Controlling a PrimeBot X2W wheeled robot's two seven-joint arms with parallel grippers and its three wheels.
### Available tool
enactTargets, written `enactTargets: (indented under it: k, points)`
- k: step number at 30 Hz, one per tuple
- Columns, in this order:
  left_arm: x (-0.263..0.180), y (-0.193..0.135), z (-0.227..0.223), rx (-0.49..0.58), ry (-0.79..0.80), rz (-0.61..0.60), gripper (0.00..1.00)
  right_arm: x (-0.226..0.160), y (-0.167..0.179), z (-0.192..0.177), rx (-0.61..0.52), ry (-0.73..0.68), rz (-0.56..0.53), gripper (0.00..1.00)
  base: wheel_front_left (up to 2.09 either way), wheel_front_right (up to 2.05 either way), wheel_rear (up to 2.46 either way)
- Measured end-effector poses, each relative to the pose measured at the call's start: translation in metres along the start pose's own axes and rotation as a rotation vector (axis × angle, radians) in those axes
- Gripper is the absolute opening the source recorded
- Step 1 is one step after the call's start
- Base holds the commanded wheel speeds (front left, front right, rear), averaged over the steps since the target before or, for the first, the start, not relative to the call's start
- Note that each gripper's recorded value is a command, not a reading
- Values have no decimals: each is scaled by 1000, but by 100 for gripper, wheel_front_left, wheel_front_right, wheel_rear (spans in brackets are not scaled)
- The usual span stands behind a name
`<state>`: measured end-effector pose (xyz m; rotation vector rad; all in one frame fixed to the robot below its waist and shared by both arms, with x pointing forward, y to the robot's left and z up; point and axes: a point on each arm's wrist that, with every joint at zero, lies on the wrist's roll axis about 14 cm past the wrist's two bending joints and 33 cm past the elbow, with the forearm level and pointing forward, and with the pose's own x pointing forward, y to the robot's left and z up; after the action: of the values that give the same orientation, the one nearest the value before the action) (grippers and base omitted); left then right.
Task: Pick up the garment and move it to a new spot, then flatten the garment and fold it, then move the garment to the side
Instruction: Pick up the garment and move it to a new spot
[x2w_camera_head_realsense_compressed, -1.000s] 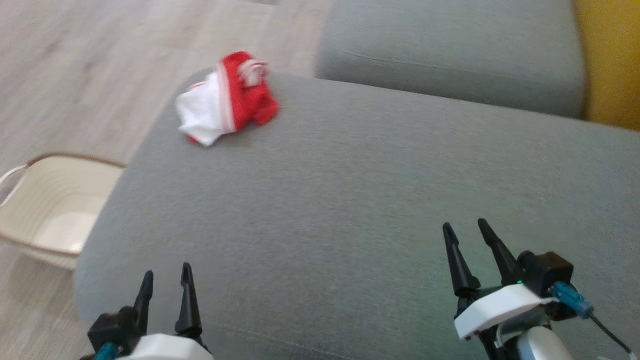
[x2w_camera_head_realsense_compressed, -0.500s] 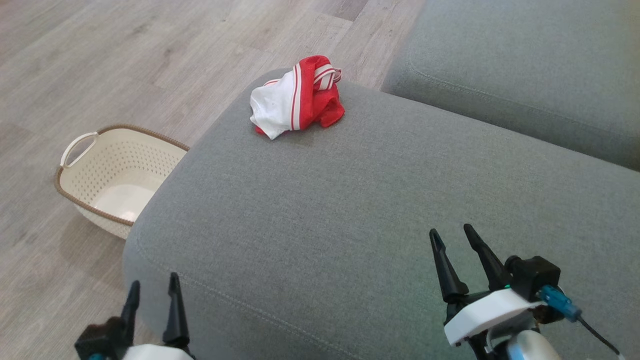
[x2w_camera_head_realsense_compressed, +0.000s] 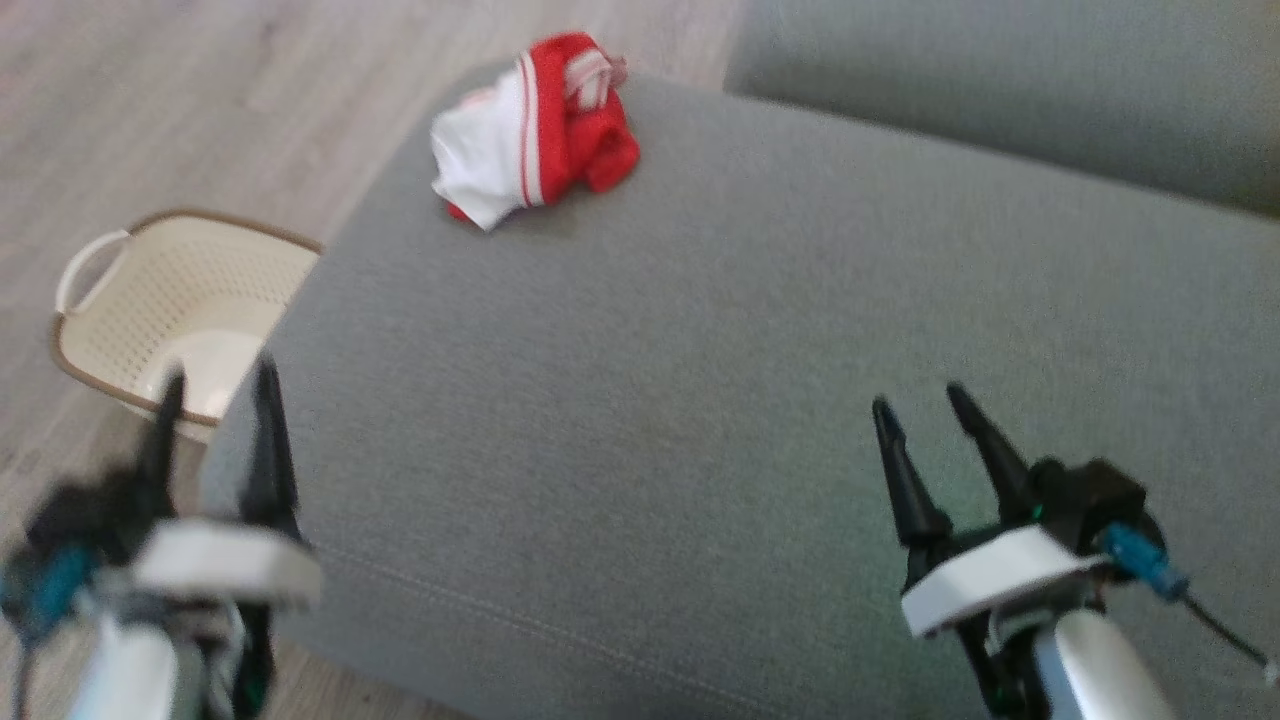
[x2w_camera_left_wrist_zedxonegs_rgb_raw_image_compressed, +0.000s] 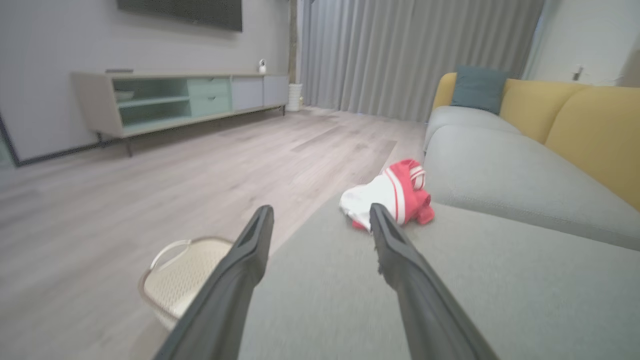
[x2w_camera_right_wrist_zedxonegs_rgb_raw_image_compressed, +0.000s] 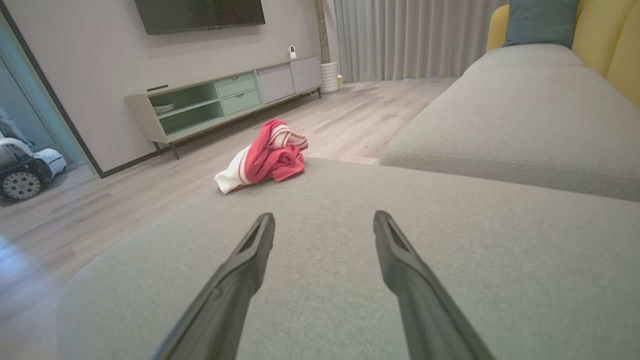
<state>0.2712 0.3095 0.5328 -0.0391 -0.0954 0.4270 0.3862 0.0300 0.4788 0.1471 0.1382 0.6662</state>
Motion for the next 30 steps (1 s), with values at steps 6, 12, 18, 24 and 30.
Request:
enactTargets:
  k: [6, 12, 18, 24, 30]
  points:
    - [101, -33, 38, 161, -51, -173, 100, 19, -35, 13, -29, -34, -62, 100, 0, 0, 0]
    - [197, -78, 16, 213, 79, -273, 100, 26, -82, 4, -43, -22, -161, 100, 0, 0, 0]
    - [258, -116, -47, 228, 268, -309, 100, 21, -126, -8, -46, -11, -264, 100, 0, 0, 0]
    - [273, -145, -134, 204, 477, -338, 100, 4, -158, -32, -33, 42, -351, 100, 0, 0, 0]
    - [272, -156, -187, 203, 598, -337, 100, -6, -178, -43, -37, 68, -409, 100, 0, 0, 0]
